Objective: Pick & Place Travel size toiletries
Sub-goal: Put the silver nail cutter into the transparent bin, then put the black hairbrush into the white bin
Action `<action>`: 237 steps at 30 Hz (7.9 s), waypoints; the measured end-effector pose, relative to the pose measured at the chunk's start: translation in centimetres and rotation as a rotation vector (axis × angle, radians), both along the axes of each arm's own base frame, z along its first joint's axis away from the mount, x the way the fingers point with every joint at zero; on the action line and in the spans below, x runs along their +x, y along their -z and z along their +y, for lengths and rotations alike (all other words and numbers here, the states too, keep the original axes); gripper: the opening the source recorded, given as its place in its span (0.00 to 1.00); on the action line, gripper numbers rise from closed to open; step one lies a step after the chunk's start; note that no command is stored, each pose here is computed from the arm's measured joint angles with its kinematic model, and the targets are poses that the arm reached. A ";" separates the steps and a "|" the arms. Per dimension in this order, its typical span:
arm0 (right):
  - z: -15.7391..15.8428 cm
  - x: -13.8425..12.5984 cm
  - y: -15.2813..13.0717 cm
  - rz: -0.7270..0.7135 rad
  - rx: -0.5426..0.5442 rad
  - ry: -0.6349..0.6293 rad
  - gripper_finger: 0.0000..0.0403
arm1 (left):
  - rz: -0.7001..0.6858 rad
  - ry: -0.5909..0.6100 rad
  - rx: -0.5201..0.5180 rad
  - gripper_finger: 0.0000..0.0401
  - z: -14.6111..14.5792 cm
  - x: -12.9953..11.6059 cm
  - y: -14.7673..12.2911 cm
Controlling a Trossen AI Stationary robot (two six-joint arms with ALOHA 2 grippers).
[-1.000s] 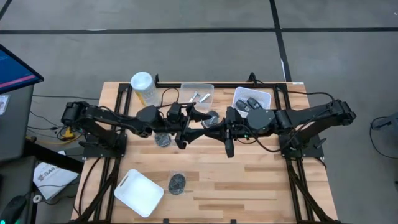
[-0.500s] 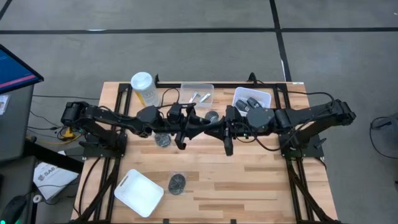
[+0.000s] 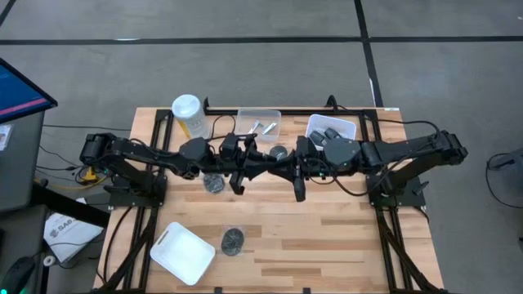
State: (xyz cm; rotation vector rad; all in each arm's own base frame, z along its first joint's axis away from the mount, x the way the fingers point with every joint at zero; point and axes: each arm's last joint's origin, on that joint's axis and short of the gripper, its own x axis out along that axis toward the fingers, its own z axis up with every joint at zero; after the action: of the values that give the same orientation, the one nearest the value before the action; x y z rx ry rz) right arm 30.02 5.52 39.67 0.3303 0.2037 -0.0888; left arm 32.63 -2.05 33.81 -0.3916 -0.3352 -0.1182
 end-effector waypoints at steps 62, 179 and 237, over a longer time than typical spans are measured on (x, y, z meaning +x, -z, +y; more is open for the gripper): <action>1.2 -11.4 -5.1 -0.064 -0.060 -0.189 0.10 | 0.867 -0.655 -0.100 0.11 19.5 0.0 16.4; -1.2 -21.7 19.4 -0.609 -0.005 -0.424 0.00 | 1.061 -0.604 0.154 0.28 7.4 8.7 25.2; -1.2 -20.9 23.1 -0.196 0.054 -0.340 0.00 | 0.756 -0.005 0.168 0.00 -10.5 -9.8 -1.0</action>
State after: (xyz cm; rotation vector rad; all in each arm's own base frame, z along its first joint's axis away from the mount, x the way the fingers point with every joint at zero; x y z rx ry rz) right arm 9.10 4.34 16.55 0.3514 0.0658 0.2846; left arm 22.82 -12.56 34.81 -0.2454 0.4177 0.0121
